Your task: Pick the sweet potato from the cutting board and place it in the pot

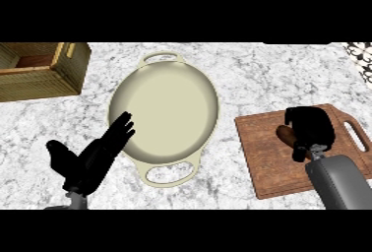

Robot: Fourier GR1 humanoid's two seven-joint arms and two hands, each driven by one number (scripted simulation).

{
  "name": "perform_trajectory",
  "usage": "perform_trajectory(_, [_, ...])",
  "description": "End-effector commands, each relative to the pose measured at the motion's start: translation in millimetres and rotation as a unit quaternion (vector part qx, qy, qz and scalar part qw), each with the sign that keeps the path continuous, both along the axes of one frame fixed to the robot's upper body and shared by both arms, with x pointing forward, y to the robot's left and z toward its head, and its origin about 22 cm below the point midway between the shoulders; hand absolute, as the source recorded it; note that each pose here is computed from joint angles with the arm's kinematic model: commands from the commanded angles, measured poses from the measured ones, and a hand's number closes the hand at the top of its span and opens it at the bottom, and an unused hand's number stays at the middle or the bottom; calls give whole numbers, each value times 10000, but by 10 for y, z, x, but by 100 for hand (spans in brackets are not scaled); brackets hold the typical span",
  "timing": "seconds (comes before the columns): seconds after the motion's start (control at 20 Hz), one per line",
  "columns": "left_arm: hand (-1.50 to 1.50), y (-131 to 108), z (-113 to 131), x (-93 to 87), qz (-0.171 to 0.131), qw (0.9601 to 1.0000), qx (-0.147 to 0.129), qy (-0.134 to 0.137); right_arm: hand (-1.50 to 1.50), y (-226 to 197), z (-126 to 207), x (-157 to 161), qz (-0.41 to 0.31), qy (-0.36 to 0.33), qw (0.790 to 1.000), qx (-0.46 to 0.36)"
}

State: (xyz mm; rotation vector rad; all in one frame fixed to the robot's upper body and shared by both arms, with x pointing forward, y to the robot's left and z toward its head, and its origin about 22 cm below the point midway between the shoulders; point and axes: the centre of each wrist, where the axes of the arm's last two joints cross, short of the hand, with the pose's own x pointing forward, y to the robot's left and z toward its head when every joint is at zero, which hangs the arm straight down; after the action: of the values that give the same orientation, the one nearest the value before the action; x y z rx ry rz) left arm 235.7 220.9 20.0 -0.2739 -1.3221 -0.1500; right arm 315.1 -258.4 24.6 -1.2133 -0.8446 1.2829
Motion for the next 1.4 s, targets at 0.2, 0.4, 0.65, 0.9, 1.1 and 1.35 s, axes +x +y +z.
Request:
perform_trajectory(0.2, [0,128,84,10,-27,10000,5,34,150,175,-227,-159,494,188,9983,240])
perform_trajectory(0.4, [0,-24,-62,-22,85,9999,19,115,150,573,-177,-251,1242,1011,9720,1719])
perform_trajectory(0.65, [0,34,28,-31,61,9999,44,70,150,505,-58,-553,1523,1112,9594,2096])
perform_trajectory(0.9, [0,25,236,63,100,9999,61,-67,150,665,502,-938,1158,-17,9748,1904])
perform_trajectory(1.1, [0,127,-40,-17,167,9999,-17,22,150,472,1021,-1144,1122,-916,9676,2066])
perform_trajectory(1.35, [0,183,39,18,51,9999,-42,101,150,536,1680,-1307,1764,-1514,9389,2538])
